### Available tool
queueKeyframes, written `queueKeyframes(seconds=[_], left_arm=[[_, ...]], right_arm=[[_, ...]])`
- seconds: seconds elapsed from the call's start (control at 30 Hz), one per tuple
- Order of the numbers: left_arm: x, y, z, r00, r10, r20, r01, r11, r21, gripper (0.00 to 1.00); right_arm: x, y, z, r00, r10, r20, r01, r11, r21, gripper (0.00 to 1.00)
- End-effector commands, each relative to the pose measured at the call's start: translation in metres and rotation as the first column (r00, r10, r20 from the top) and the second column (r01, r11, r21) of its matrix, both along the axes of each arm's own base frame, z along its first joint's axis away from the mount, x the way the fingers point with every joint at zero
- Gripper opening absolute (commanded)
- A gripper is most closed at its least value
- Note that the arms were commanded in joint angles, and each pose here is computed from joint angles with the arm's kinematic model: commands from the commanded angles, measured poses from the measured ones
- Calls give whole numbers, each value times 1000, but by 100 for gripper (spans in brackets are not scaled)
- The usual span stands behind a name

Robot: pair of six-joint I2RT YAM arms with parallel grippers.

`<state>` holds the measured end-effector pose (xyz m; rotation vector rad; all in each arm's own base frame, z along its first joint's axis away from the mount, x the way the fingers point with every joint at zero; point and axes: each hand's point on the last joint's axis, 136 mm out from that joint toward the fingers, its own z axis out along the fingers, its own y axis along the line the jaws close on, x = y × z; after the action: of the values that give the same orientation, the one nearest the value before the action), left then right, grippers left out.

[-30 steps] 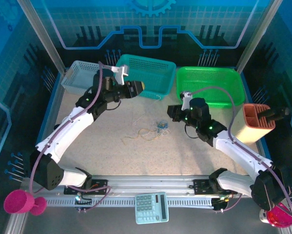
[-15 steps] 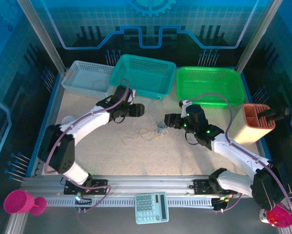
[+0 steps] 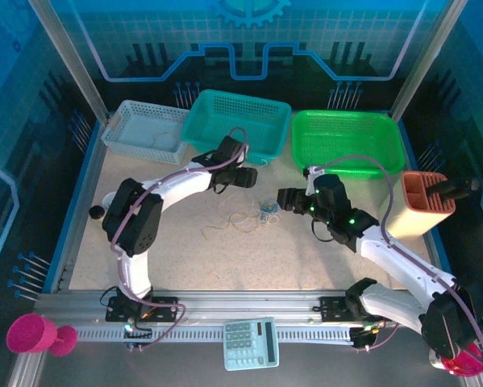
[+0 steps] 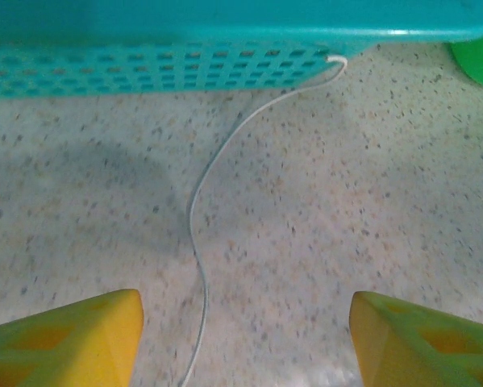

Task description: Untangle the cables

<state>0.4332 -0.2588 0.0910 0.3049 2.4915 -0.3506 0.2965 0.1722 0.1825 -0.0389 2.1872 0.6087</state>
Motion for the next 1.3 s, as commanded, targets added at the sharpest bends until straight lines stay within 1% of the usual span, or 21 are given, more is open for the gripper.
queueKeyframes(seconds=[0.0,0.17,0.43,0.6,0.7,0.8,0.97,1.03,1.13,1.2,1.23,1.27], left_arm=[[16,-8,-10,998,-24,53,22,999,43,69],[26,-9,-26,995,-31,94,21,994,112,69],[37,-4,-46,995,-17,103,-2,983,182,68],[44,-2,-60,997,-12,78,-5,975,222,61],[43,-3,-69,998,-14,58,0,975,224,57],[39,-2,-77,1000,-15,26,8,973,232,48],[31,3,-91,1000,-11,-17,15,966,258,29],[28,5,-95,999,-6,-34,15,965,261,27],[24,6,-99,999,-6,-46,17,966,258,15],[21,7,-98,999,-7,-49,19,966,258,4],[21,7,-97,999,-11,-47,23,967,255,0],[20,6,-95,999,-15,-42,25,968,248,0]], right_arm=[[-5,-15,-4,999,-31,-9,30,999,-26,73],[-7,-23,-2,999,-48,-10,48,999,-12,73],[-7,-24,3,999,-43,-5,43,999,-2,73],[-7,-23,8,999,-40,1,40,999,8,73],[-8,-24,11,999,-43,8,43,999,10,73],[-8,-24,15,999,-44,17,44,999,11,73],[-8,-25,19,998,-50,26,50,999,17,72],[-7,-25,21,998,-50,31,49,999,20,72],[-7,-25,23,998,-49,34,48,999,25,73],[-7,-25,24,998,-48,38,47,999,26,72],[-7,-24,25,998,-48,39,47,999,26,72],[-7,-24,25,998,-48,40,47,999,27,72]])
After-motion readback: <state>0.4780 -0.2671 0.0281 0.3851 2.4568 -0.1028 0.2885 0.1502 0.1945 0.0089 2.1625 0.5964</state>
